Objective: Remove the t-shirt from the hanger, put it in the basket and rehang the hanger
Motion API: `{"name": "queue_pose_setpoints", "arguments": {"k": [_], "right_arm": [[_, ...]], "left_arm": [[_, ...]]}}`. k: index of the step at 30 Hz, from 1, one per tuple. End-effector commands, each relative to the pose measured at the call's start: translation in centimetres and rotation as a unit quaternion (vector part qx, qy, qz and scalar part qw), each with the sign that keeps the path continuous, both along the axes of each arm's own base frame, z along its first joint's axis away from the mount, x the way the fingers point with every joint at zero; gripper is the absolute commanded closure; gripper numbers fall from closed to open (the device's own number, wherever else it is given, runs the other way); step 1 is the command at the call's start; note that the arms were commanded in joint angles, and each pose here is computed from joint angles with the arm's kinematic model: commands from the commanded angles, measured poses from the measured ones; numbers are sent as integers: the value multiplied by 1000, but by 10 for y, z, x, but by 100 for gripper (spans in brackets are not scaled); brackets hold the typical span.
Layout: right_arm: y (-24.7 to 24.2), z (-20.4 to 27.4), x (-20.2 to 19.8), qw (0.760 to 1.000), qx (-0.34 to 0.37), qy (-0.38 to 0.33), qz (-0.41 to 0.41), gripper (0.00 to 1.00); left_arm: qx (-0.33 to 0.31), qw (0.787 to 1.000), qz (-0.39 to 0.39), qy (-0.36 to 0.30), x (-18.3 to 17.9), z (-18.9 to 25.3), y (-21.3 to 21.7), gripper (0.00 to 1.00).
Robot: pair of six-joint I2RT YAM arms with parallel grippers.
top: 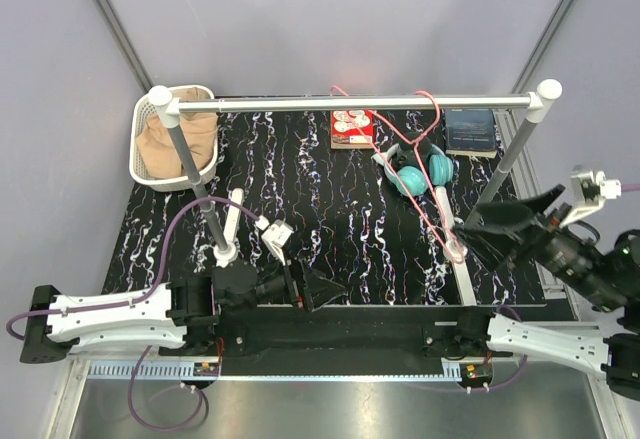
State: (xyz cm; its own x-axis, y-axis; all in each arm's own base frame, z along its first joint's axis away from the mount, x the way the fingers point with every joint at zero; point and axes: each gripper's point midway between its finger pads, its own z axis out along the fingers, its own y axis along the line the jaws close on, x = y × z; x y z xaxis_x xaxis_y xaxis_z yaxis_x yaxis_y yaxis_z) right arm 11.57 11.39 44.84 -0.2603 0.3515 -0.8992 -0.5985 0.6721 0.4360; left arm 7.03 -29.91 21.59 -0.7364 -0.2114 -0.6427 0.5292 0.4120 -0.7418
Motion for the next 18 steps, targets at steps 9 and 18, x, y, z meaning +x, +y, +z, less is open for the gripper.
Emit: {"name": "queue_pose_setpoints", "arguments": {"k": [9,18], "right_arm": [[31,-132,-118,936,-19,181,302,0],[80,-214,-149,865,-24,290,409,0]], "left_arm": [[16,1000,-12,-8,-5,0,10,4],[12,1000,-6,13,-8,-17,21,3]]}}
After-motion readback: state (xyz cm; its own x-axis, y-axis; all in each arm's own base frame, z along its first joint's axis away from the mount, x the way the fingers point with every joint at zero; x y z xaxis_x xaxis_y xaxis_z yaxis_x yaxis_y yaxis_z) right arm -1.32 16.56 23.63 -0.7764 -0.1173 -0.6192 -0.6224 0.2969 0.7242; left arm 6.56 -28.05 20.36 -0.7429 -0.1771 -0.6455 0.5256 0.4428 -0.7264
